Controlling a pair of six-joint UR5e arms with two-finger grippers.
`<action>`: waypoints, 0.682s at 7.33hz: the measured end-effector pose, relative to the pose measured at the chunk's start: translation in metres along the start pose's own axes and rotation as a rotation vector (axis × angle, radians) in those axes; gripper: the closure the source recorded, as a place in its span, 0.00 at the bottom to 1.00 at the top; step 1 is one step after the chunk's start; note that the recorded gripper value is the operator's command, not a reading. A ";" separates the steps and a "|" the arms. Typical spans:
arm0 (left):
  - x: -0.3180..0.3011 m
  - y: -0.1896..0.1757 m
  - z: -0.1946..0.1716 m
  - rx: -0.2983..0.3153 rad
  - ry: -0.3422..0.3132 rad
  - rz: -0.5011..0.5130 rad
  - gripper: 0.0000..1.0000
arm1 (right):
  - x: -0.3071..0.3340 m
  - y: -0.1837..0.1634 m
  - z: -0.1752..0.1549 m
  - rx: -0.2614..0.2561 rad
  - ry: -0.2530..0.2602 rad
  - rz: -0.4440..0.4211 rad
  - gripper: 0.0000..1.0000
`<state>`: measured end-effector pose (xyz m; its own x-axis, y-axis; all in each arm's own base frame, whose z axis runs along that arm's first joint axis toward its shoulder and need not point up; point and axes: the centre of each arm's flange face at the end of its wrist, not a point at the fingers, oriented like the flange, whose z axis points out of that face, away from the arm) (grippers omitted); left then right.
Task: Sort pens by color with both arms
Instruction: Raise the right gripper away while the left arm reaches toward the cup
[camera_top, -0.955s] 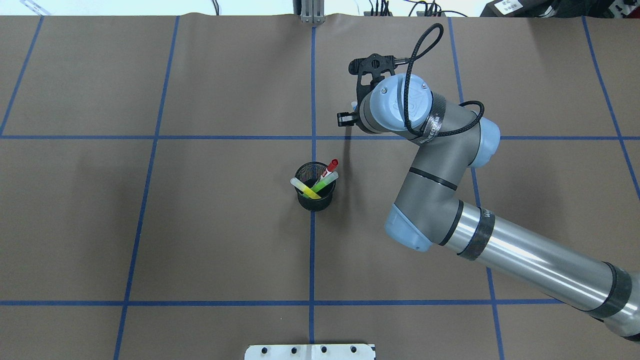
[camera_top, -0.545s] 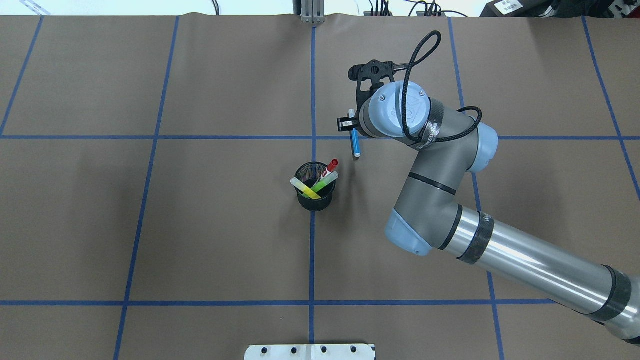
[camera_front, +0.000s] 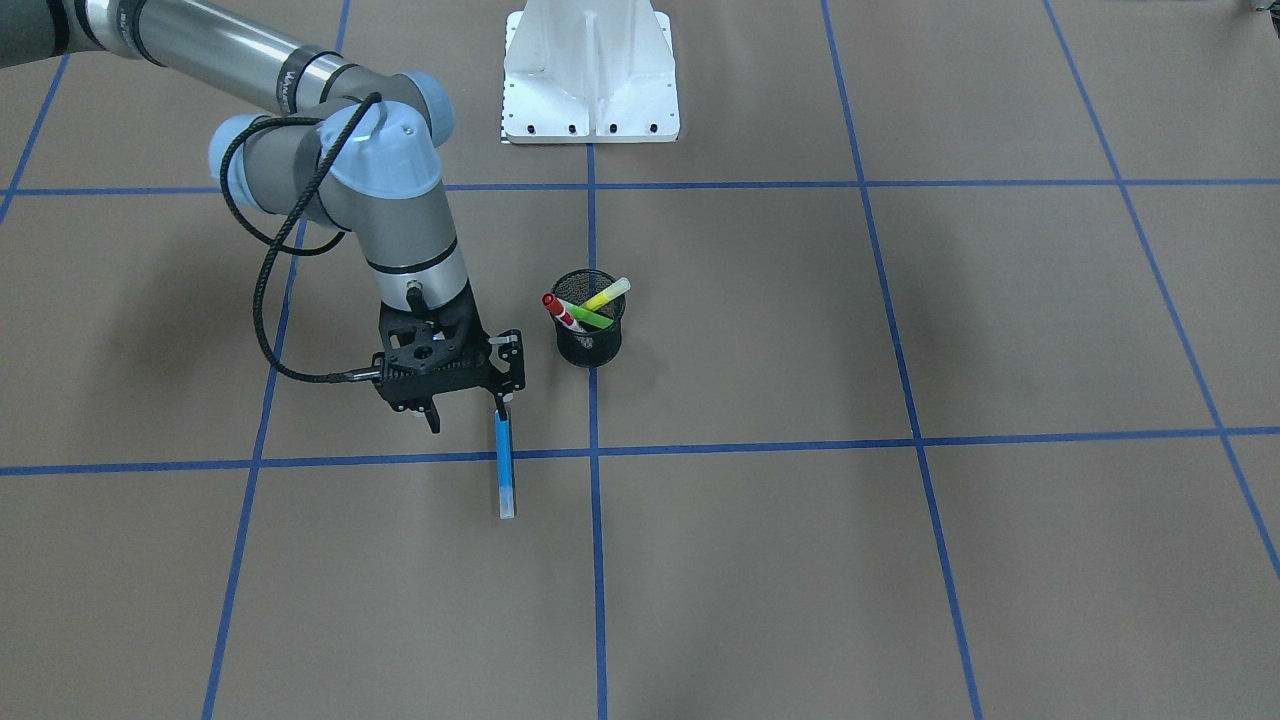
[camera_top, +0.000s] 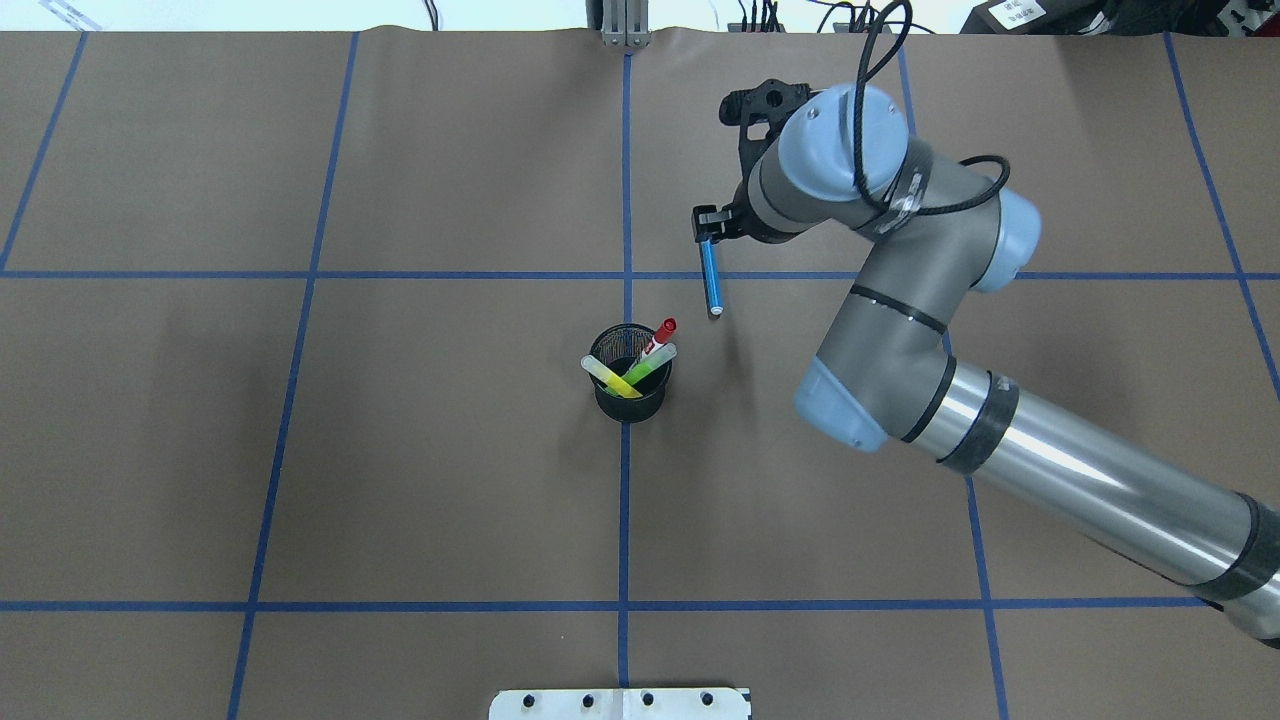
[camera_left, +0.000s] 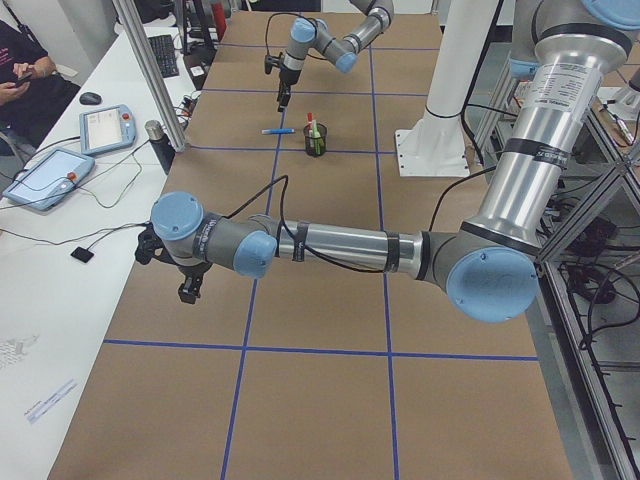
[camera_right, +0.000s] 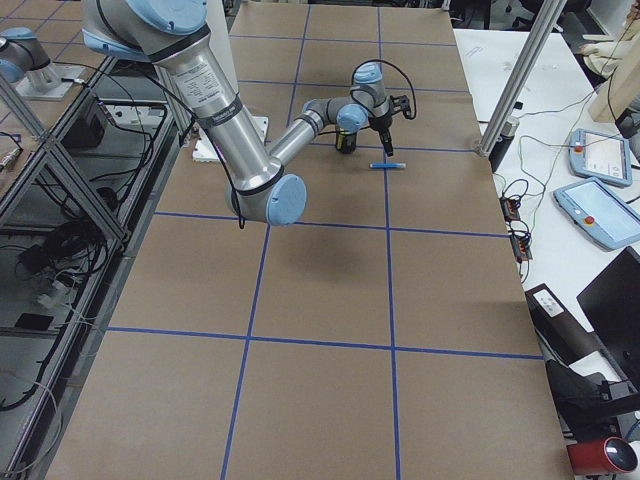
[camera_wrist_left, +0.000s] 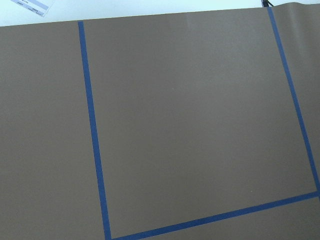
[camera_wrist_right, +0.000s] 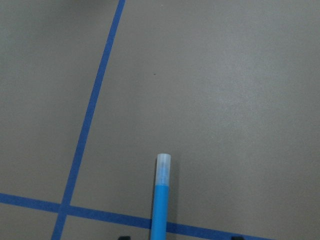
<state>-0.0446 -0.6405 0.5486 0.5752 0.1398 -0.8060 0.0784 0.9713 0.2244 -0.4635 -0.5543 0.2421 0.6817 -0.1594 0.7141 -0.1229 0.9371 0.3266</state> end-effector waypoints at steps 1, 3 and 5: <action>0.010 -0.008 -0.001 0.004 0.003 -0.034 0.00 | 0.023 -0.018 -0.013 -0.068 -0.023 0.000 0.26; 0.048 -0.031 -0.002 0.014 0.017 -0.128 0.00 | 0.067 -0.045 -0.034 -0.179 -0.024 -0.008 0.18; 0.122 -0.053 0.004 0.011 0.050 -0.231 0.06 | 0.109 -0.065 -0.051 -0.235 -0.010 -0.033 0.13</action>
<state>0.0250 -0.6760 0.4406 0.5001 -0.0765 -0.8626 0.2120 0.9766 0.0363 -0.3444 -0.6166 0.2668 0.6755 -0.1928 0.7117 0.0713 0.9778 0.1971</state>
